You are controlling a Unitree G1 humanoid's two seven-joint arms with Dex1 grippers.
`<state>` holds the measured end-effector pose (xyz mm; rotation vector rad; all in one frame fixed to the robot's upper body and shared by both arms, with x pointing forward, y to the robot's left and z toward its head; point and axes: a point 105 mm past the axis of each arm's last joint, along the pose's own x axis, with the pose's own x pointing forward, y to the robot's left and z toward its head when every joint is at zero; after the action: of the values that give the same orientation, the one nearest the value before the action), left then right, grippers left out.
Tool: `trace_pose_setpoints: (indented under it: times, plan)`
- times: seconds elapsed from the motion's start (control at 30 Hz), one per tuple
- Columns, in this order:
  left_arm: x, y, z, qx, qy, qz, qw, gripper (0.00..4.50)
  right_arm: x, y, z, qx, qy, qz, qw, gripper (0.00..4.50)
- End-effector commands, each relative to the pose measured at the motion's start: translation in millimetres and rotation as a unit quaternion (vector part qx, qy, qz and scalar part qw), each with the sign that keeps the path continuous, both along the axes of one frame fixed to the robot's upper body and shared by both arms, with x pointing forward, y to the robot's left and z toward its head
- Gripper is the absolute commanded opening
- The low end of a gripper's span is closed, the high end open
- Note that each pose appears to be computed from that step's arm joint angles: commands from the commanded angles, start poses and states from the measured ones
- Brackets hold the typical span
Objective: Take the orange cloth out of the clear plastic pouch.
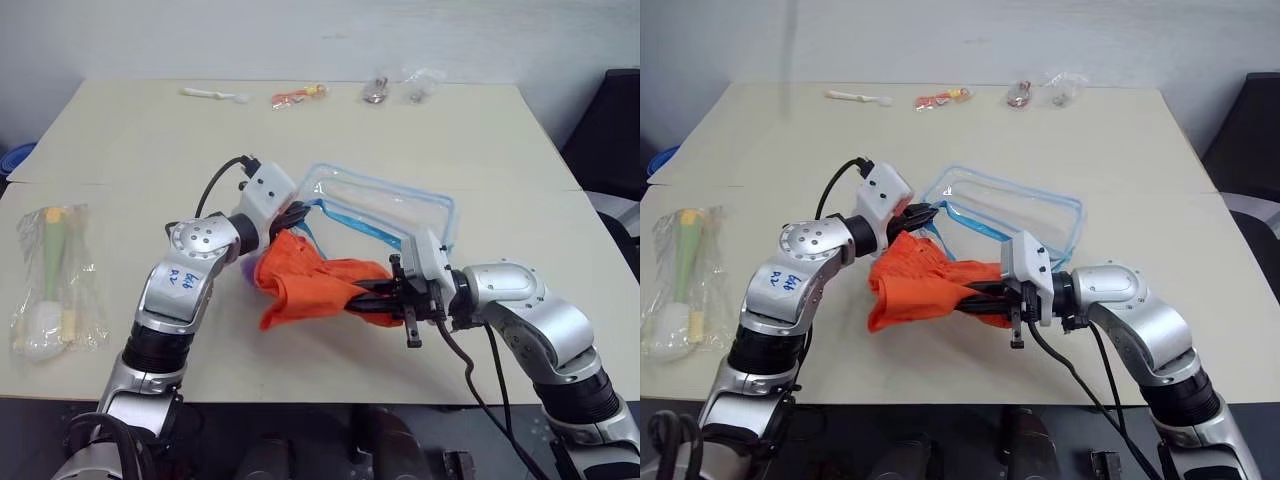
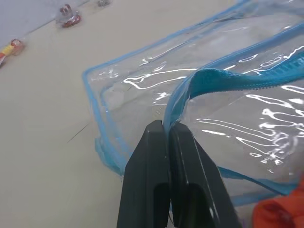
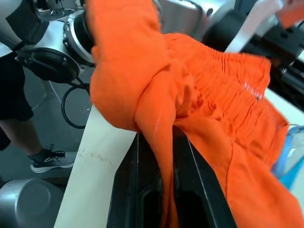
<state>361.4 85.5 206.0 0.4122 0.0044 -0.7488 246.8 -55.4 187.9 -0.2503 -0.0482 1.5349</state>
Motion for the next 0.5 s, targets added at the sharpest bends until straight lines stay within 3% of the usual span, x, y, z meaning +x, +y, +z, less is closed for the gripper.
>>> trace_pose_setpoints:
  times: [0.03,0.2,0.43,0.5]
  plan:
    - [-2.0,-2.8,17.8,-0.011,-0.028,-0.007,1.0,0.0,-4.7,1.7,0.0,-0.001,0.0,0.011,1.0,0.04]
    - [1.1,0.3,13.3,0.005,-0.029,0.002,1.0,0.0,-6.9,-3.7,2.0,-0.02,-0.037,0.01,0.999,0.04]
    - [-2.3,28.5,-26.4,0.097,0.019,0.031,0.995,0.0,7.4,-46.1,44.8,-0.06,-0.14,-0.034,0.988,0.04]
    - [-12.1,29.7,-36.1,0.101,0.04,0.012,0.994,0.46,11.4,-62.2,58.8,-0.076,-0.158,-0.052,0.983,0.0]
